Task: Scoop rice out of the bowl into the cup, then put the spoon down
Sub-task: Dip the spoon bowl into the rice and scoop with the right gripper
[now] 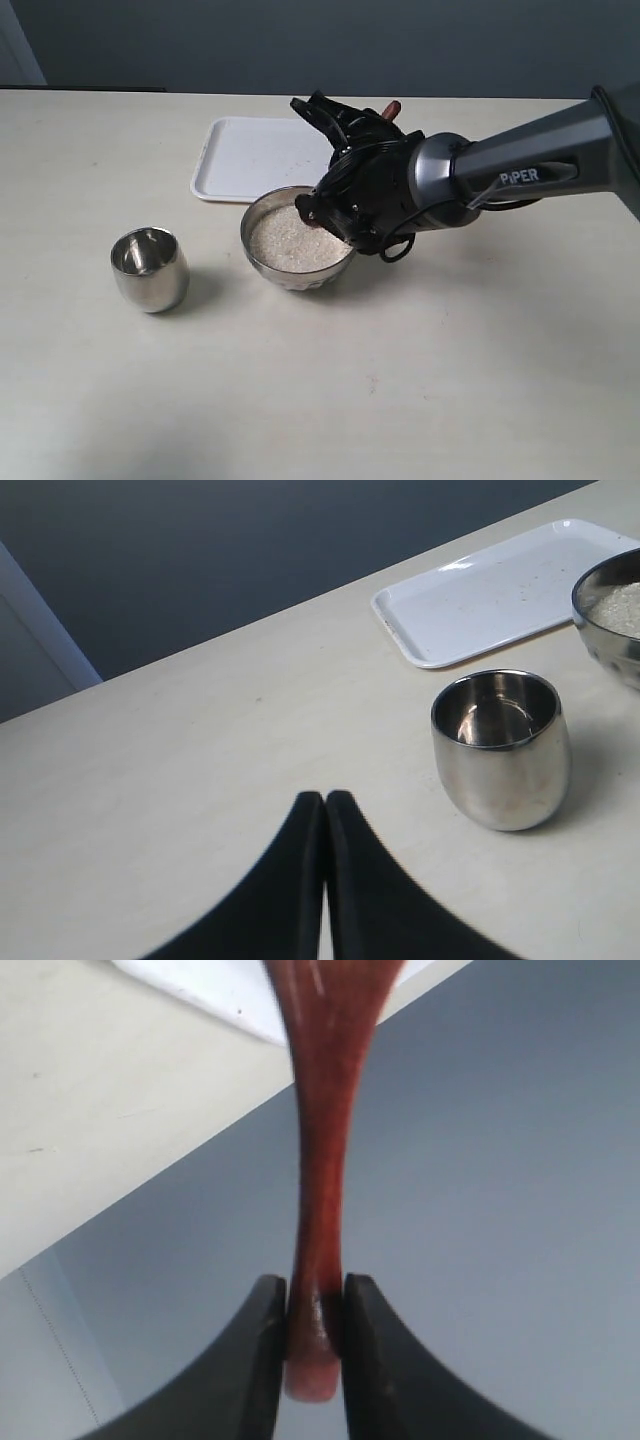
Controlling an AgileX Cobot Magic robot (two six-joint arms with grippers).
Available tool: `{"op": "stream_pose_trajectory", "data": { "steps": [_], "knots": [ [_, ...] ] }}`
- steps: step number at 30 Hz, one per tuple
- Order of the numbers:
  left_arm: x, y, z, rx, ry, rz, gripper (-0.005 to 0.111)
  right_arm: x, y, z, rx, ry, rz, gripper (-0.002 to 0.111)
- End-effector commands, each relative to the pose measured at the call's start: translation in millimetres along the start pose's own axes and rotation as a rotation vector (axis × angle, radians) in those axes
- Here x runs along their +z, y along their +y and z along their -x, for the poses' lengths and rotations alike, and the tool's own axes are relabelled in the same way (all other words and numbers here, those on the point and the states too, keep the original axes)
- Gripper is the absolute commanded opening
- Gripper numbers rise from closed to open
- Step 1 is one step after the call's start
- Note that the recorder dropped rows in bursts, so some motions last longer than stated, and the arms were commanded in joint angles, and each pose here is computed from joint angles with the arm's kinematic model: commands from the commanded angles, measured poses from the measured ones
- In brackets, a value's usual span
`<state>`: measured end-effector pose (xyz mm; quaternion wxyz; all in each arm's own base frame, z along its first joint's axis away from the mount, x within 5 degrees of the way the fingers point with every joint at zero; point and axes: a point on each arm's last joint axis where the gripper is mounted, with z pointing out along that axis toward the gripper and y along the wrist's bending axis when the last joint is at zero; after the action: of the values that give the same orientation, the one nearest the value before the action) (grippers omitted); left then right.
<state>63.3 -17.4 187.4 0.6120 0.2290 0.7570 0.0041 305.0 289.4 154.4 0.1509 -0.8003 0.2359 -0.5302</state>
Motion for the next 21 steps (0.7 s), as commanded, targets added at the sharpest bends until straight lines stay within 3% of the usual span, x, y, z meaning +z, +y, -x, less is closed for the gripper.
{"op": "stream_pose_trajectory", "data": {
  "steps": [1, 21],
  "knots": [
    [0, -0.7, 0, 0.007, -0.011, -0.006, 0.0, 2, 0, -2, -0.008, -0.02, -0.012, -0.001],
    [0, -0.3, 0, 0.027, -0.011, -0.002, 0.0, -14, -3, 35, 0.009, -0.175, 0.011, -0.001]
  ]
}}
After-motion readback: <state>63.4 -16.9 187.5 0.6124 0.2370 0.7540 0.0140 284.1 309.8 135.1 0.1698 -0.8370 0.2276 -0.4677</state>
